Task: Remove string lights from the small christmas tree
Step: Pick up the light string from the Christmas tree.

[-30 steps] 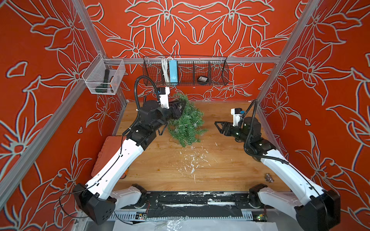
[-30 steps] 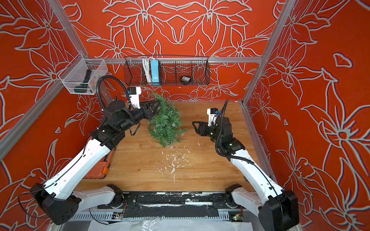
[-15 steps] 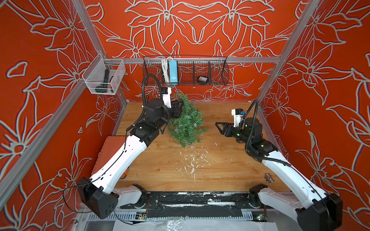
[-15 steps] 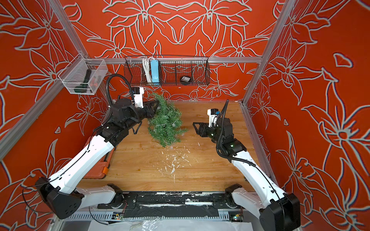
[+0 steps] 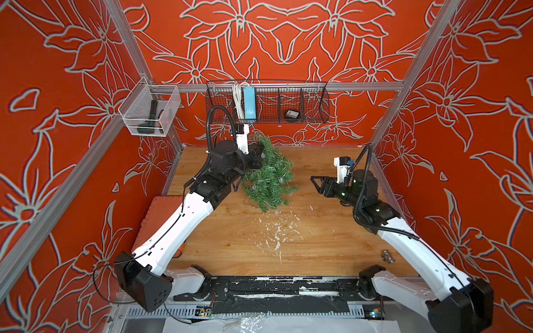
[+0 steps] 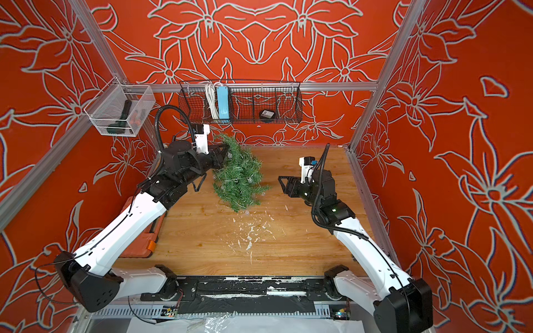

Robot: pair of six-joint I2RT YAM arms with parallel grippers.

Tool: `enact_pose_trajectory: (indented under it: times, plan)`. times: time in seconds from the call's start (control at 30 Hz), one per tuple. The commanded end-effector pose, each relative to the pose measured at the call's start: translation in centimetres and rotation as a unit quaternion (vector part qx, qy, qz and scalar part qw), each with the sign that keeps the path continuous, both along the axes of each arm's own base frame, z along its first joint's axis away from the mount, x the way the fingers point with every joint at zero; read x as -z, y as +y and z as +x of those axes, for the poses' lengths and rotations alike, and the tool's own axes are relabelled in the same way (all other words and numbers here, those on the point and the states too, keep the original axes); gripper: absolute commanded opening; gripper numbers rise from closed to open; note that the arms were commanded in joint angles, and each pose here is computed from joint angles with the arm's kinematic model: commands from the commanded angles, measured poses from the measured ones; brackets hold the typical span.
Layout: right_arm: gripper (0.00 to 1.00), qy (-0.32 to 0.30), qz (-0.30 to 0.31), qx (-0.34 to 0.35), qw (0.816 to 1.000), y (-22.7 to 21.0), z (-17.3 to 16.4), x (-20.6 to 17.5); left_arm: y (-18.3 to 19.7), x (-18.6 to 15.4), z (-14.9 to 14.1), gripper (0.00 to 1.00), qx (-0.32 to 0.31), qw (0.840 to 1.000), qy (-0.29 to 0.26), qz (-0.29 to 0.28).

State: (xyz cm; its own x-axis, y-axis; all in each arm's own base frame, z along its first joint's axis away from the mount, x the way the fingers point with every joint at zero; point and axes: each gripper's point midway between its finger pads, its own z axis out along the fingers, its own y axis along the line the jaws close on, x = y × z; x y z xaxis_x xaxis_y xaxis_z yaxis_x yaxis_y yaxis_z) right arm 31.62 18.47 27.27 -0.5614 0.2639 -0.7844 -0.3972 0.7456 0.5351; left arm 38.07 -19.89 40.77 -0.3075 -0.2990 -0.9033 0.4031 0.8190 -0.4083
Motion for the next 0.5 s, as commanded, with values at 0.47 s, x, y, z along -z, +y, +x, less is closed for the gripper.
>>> enact_pose_trajectory:
  times: [0.47]
  plan:
    - [0.62, 0.010, -0.002, -0.002, 1.000, 0.3, 0.1, 0.2, 4.6, -10.1, -0.3, 0.00, -0.078, 0.994, -0.065, -0.042]
